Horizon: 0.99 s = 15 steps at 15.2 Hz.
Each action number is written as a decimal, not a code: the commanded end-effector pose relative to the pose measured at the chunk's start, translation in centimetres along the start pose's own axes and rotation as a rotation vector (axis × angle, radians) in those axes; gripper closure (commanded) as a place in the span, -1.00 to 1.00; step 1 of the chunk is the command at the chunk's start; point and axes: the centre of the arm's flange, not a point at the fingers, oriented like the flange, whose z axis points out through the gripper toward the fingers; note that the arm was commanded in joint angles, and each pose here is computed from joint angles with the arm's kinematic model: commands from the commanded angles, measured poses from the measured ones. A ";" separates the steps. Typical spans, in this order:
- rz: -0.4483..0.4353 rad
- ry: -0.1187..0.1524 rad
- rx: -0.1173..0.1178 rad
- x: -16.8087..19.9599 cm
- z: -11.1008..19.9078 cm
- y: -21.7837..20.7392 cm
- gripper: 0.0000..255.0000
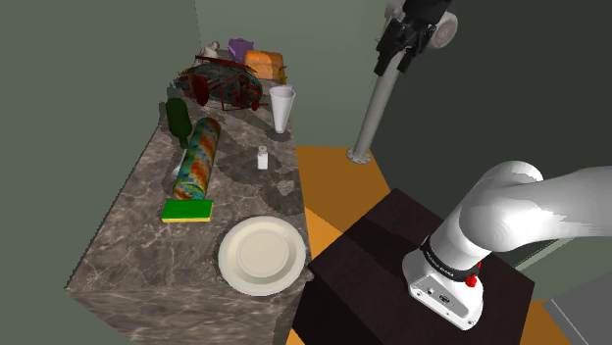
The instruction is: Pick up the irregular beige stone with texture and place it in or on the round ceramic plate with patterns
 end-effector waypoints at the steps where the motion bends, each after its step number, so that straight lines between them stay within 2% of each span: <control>1: 0.000 0.000 0.000 0.0 0.0 0.0 -1.00; 15: 0.007 -0.030 0.034 5.4 17.6 -2.0 -1.00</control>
